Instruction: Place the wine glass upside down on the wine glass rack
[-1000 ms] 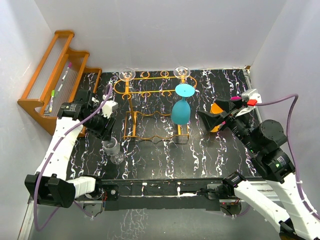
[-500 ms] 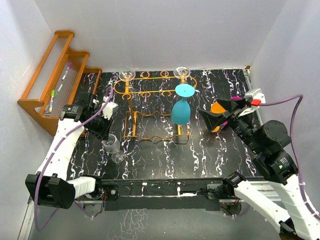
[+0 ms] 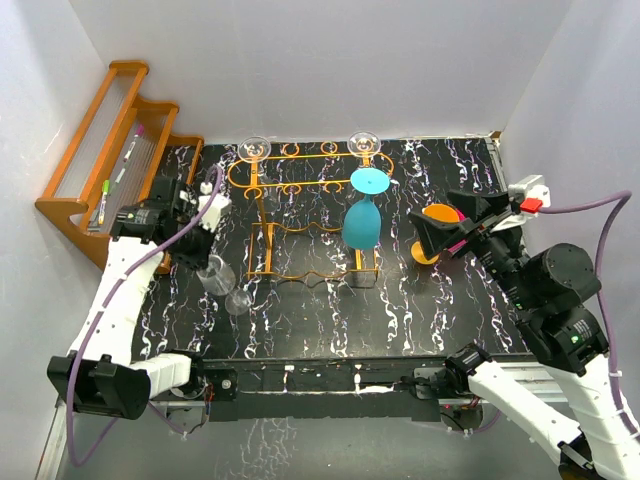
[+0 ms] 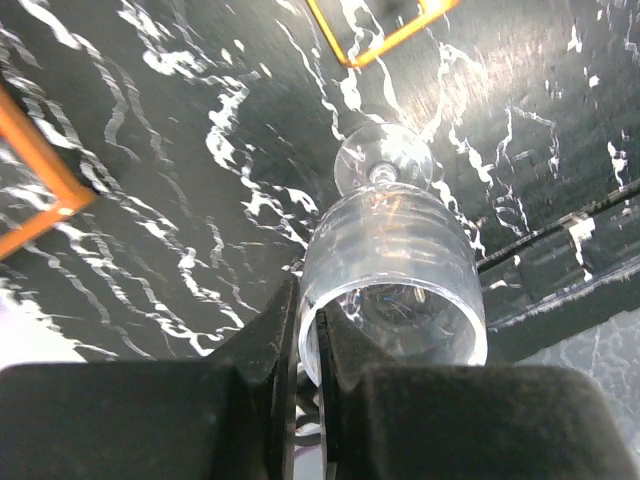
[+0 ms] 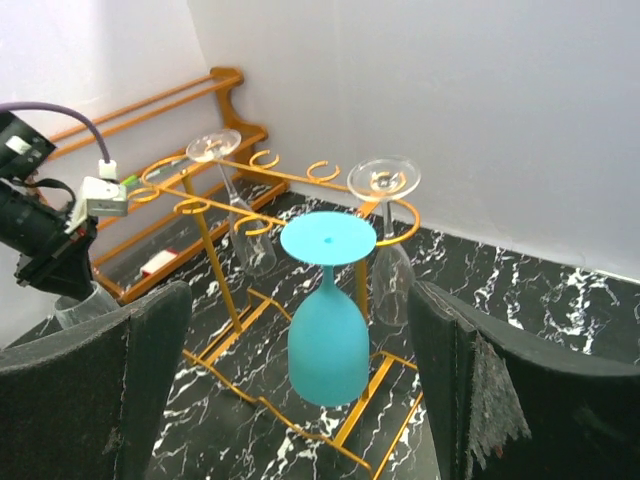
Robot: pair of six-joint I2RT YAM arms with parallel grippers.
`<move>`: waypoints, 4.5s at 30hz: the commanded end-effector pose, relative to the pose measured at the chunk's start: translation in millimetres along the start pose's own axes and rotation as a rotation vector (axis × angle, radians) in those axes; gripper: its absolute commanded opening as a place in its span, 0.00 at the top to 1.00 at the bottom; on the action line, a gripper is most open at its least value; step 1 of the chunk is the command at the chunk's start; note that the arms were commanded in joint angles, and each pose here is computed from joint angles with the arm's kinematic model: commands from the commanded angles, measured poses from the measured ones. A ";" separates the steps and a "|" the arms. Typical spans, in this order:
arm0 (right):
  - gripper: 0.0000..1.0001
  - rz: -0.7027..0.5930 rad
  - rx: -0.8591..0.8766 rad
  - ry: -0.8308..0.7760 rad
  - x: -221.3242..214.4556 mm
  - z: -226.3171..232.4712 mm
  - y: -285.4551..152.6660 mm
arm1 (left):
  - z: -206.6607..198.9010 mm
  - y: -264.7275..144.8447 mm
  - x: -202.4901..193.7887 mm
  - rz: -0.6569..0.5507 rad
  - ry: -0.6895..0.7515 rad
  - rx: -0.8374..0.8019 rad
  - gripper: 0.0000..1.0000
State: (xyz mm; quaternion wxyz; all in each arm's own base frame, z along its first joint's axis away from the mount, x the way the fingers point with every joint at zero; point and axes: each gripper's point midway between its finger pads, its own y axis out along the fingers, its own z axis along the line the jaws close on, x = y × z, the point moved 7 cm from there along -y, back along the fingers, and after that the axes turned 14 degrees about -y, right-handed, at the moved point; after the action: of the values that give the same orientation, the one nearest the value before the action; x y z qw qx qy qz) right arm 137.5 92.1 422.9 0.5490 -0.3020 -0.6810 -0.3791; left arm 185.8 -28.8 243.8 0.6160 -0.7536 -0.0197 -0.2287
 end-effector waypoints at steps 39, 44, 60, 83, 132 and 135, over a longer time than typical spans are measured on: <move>0.14 -0.673 0.613 0.695 124.9 58.1 186.3 | -45.7 -327.2 103.3 -2.417 0.488 0.450 1.00; 0.17 -0.698 0.635 0.719 127.2 89.8 224.7 | -50.7 -309.7 105.5 -2.407 0.422 0.217 1.00; 0.33 -0.803 0.667 0.750 129.7 138.3 278.8 | -57.9 -264.1 121.1 -2.267 0.352 -0.075 1.00; 0.49 -0.841 0.758 0.879 121.4 149.8 281.2 | -69.0 -249.2 117.5 -2.190 0.475 -0.137 1.00; 0.92 -0.606 0.313 0.389 160.4 102.7 212.6 | -36.0 -182.6 144.7 -1.694 -0.015 -0.110 0.22; 0.92 -0.419 0.345 0.322 121.5 103.2 183.7 | -20.0 -180.6 148.8 -1.621 -0.094 0.036 0.16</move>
State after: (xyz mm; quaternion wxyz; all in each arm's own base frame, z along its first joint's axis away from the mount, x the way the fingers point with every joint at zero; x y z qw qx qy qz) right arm 236.5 305.2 591.7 0.5988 0.0833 -0.6493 -0.4615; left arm 244.6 -60.2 477.0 0.1713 -0.4937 -0.5548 -0.6474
